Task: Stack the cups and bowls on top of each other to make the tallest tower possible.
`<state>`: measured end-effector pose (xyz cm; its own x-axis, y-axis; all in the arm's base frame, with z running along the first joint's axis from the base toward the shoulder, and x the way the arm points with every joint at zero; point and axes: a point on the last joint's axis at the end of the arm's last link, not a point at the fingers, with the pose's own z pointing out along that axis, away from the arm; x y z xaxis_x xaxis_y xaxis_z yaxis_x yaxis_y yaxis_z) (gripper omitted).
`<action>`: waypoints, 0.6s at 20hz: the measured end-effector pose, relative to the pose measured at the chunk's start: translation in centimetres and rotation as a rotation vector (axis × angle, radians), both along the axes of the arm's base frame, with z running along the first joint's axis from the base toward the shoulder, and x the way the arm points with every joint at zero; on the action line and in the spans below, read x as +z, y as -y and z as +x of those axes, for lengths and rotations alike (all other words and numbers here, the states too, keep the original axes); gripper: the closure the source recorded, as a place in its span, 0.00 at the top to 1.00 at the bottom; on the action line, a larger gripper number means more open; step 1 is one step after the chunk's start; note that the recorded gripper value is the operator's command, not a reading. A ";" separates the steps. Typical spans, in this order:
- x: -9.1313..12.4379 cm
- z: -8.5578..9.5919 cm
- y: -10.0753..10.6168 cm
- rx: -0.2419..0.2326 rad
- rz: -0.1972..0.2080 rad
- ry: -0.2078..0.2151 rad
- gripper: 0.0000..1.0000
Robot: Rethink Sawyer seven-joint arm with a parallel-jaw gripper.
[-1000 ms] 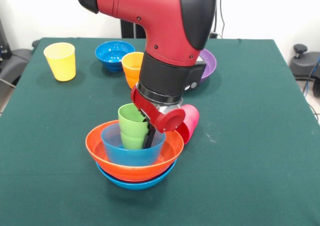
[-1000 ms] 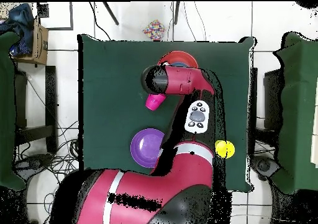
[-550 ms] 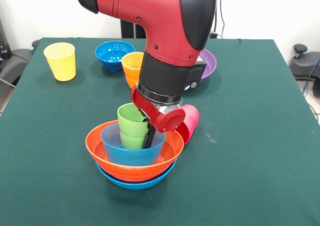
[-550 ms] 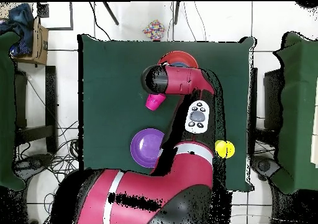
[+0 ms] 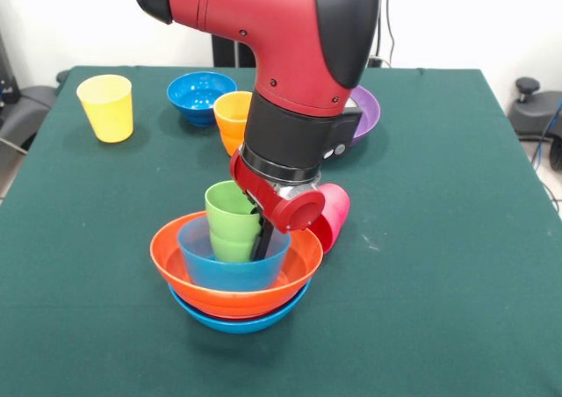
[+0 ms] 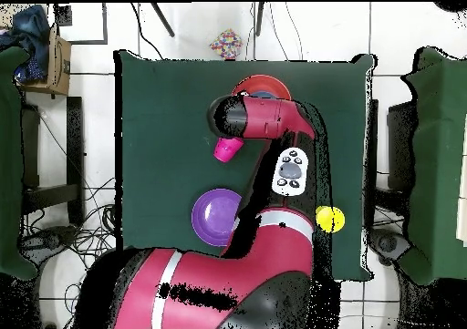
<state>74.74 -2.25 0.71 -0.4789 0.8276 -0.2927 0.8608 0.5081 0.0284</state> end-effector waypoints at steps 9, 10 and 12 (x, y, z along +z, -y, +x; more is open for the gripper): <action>0.0 0.0 0.0 -0.003 0.002 -0.003 0.00; 0.0 0.0 0.0 -0.003 0.003 -0.003 0.00; 0.0 0.0 0.0 -0.005 0.004 -0.003 0.00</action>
